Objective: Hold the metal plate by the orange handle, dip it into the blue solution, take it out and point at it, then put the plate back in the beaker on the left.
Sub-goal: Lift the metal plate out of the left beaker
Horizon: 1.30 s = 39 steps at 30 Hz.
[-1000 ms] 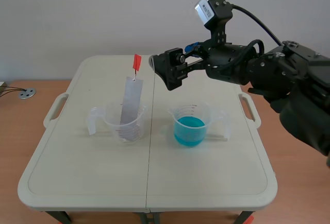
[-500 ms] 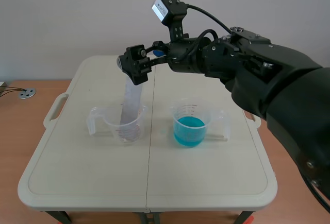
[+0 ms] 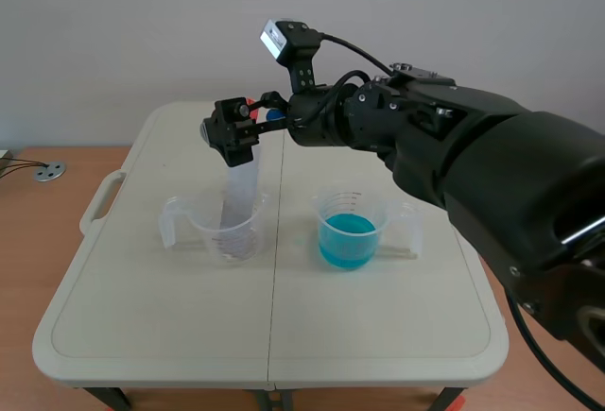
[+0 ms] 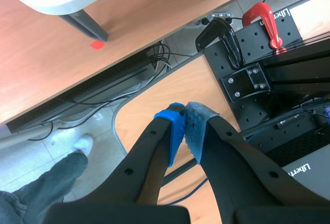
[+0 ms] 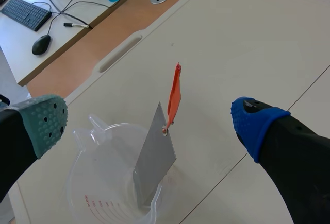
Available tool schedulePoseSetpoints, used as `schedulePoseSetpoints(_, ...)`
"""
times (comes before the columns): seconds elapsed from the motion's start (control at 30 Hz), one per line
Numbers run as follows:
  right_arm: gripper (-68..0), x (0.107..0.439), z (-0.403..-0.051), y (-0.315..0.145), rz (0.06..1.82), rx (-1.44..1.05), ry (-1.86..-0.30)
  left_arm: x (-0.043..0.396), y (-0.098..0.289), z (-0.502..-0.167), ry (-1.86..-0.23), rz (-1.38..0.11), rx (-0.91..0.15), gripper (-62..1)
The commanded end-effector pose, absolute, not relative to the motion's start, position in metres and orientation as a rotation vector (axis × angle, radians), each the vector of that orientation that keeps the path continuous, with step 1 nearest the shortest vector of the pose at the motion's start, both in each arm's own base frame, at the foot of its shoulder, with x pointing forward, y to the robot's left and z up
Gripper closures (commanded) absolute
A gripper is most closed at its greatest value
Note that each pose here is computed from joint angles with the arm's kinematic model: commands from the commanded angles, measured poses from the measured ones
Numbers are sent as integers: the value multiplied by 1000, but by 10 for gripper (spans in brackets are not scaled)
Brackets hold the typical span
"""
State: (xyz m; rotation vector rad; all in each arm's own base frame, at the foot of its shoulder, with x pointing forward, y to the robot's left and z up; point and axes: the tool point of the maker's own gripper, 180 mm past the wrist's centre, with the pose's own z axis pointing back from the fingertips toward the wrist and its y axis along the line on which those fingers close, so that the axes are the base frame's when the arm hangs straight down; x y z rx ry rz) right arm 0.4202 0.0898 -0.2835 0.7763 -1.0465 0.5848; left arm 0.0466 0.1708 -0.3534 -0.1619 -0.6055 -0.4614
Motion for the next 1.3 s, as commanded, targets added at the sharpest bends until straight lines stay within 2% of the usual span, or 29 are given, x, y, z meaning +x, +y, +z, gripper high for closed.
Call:
schedulePoseSetpoints(0.0, -663, 432, -252, 96, 600, 801, -1128, 52, 167, -348, -631, -462, -171, -16)
schedulePoseSetpoints(0.03, -662, 432, -251, 96, 599, 802, -1132, 52, 167, -348, -631, -462, -171, -16)
schedulePoseSetpoints(0.27, -544, 431, -255, 95, 624, 777, -1128, 52, 167, -348, -631, -462, -171, -16)
schedulePoseSetpoints(0.43, -430, 431, -255, 95, 627, 774, -1128, 52, 167, -348, -631, -462, -171, -16)
schedulePoseSetpoints(0.7, -292, 432, -255, 95, 626, 775, -1130, 52, 167, -348, -631, -462, -171, -16)
schedulePoseSetpoints(1.03, -162, 433, -250, 95, 616, 785, -1158, 53, 167, -348, -633, -462, -171, -16)
schedulePoseSetpoints(1.2, -141, 434, -248, 95, 612, 790, -1167, 53, 167, -348, -633, -462, -171, -16)
schedulePoseSetpoints(1.27, -98, 434, -249, 95, 615, 787, -1167, 53, 167, -348, -633, -462, -171, -16)
